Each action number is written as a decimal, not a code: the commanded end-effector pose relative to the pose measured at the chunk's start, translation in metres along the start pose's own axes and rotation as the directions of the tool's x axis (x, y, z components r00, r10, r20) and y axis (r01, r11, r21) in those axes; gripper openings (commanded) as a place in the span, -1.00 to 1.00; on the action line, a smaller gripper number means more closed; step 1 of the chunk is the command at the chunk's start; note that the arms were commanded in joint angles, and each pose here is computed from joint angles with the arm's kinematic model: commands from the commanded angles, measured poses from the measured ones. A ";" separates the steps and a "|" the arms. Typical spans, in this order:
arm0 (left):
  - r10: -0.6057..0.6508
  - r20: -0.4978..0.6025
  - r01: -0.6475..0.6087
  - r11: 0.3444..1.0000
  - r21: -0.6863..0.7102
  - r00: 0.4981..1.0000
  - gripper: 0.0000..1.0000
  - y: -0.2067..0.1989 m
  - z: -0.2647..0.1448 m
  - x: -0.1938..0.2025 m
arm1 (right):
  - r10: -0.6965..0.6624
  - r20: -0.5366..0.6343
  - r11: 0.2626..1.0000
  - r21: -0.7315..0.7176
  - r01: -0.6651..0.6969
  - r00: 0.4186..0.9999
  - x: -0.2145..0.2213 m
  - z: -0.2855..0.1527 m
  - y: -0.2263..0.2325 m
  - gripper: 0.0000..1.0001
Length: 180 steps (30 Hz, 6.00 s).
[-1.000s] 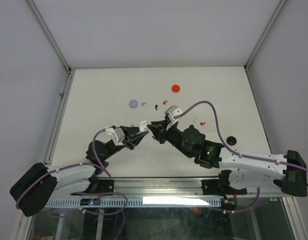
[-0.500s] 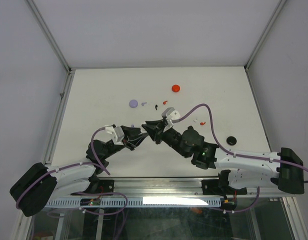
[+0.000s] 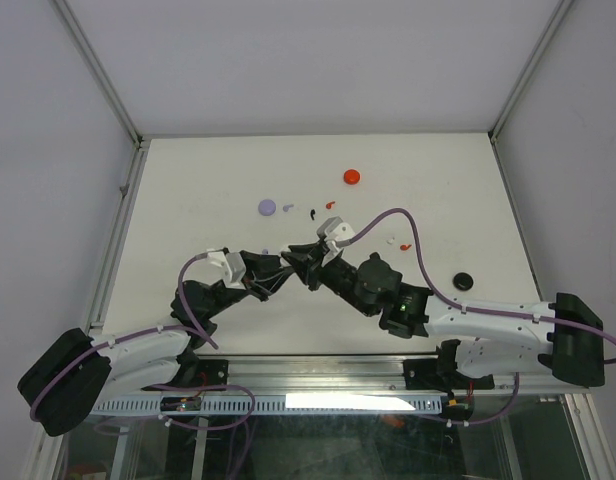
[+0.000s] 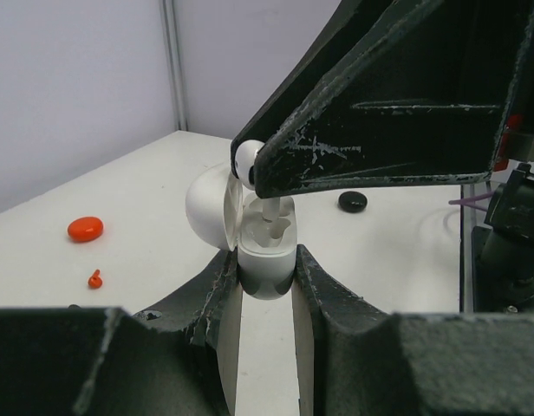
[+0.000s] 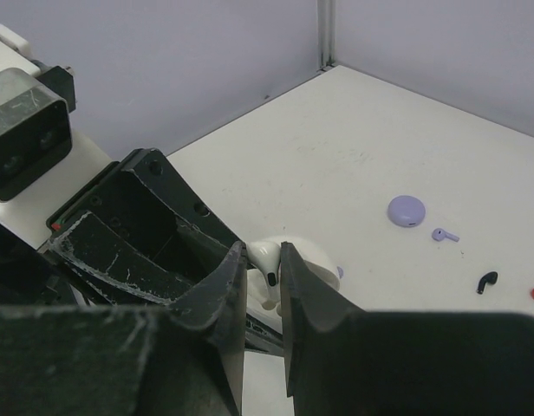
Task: Insert the wireless bluetooth earbuds into the charging case
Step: Place the earbud in the charging case, then pick up the earbud from the center of the board.
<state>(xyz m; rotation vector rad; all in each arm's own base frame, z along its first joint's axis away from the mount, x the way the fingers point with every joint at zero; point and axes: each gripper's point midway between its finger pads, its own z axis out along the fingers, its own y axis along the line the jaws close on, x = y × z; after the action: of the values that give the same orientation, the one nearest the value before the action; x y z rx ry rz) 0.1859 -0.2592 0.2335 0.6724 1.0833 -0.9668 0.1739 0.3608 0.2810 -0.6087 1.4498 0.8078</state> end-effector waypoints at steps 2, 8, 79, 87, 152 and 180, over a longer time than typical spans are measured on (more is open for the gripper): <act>-0.007 0.074 0.008 1.000 -0.012 0.997 -1.00 0.002 0.008 -0.025 | 0.002 0.021 1.000 0.008 -0.003 1.000 -0.010 0.004 0.003 -0.77; -0.022 0.073 0.025 0.999 -0.046 0.997 -1.00 0.007 0.008 -0.025 | -0.004 0.007 1.000 0.006 0.004 1.000 -0.008 0.003 0.005 -0.77; -0.093 -0.196 0.087 0.995 -0.042 0.976 -1.00 0.027 -0.018 0.049 | 0.517 -0.383 0.731 0.663 -0.162 0.765 0.134 -0.056 -0.312 0.22; -0.091 -0.205 0.087 0.996 -0.028 0.974 -1.00 0.025 -0.018 0.049 | 0.593 -0.383 0.701 0.679 -0.220 0.708 0.164 -0.053 -0.343 0.22; -0.091 -0.216 0.094 0.996 0.004 0.972 -1.00 0.019 -0.017 0.049 | 0.619 -0.604 0.658 0.748 0.089 0.501 0.206 -0.094 -0.332 -0.17; -0.093 -0.205 0.098 0.995 0.018 0.974 -1.00 0.017 -0.017 0.046 | 0.612 -0.642 0.668 0.732 0.133 0.461 0.208 -0.099 -0.313 -0.58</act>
<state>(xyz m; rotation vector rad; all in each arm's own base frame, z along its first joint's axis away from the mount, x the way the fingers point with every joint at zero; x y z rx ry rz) 0.2003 -0.2499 0.1582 0.7482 1.3962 -1.0070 0.3570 0.1083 0.0221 -0.0957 2.7135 -0.0201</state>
